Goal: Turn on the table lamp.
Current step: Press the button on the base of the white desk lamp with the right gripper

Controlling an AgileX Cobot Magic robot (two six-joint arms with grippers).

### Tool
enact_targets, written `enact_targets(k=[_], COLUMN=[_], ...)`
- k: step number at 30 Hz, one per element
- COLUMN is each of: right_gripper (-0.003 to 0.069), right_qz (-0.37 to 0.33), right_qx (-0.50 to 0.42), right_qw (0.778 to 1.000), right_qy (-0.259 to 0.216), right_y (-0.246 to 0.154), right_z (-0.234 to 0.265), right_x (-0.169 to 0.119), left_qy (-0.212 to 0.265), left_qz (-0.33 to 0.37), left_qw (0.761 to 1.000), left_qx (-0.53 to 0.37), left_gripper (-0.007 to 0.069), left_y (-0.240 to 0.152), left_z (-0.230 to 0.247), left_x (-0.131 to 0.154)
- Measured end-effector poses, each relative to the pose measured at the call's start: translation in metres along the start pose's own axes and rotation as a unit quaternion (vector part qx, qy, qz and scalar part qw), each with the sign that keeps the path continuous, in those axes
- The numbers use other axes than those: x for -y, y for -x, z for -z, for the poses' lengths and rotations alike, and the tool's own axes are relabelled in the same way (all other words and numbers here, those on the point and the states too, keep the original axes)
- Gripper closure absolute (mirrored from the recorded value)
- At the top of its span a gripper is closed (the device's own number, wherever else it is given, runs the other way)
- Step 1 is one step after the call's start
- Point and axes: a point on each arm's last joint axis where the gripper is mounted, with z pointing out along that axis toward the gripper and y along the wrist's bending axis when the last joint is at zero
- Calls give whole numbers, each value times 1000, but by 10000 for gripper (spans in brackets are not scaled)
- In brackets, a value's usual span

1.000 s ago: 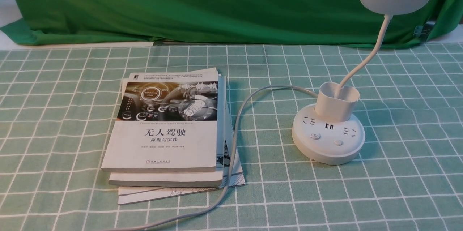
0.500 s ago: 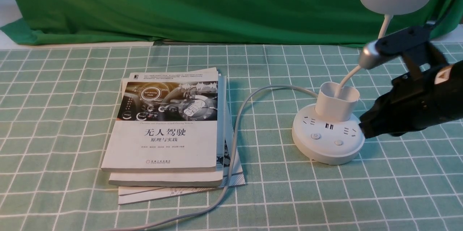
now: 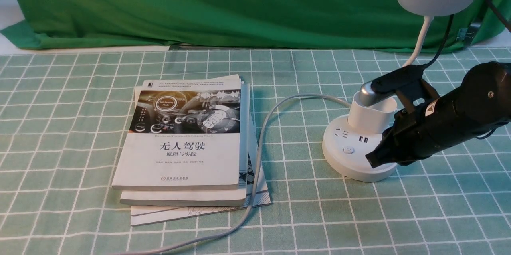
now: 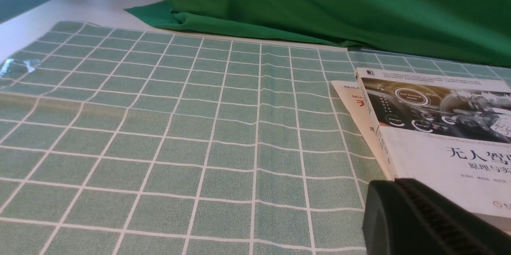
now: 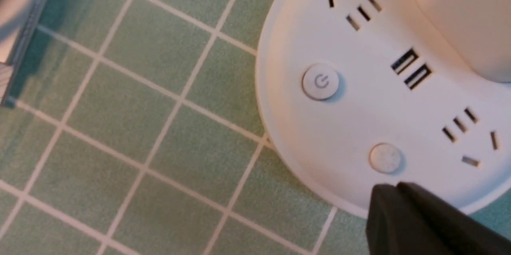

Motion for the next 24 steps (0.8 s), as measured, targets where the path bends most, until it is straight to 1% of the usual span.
enact_targets(k=[10,24], right_gripper=[620,619], right_qz=[3,-3], right_qx=[-1,-12], right_qw=[1000,1000], right_qy=[-10,-10], right_y=[-1,-2], right_z=[-15,-31], right_x=[3,5], left_qy=[0,0], left_qz=[0,0], left_qw=[1000,1000], left_qx=[0,0], left_gripper=[604,604], left_y=[0,0], left_z=[0,0], left_x=[0,0])
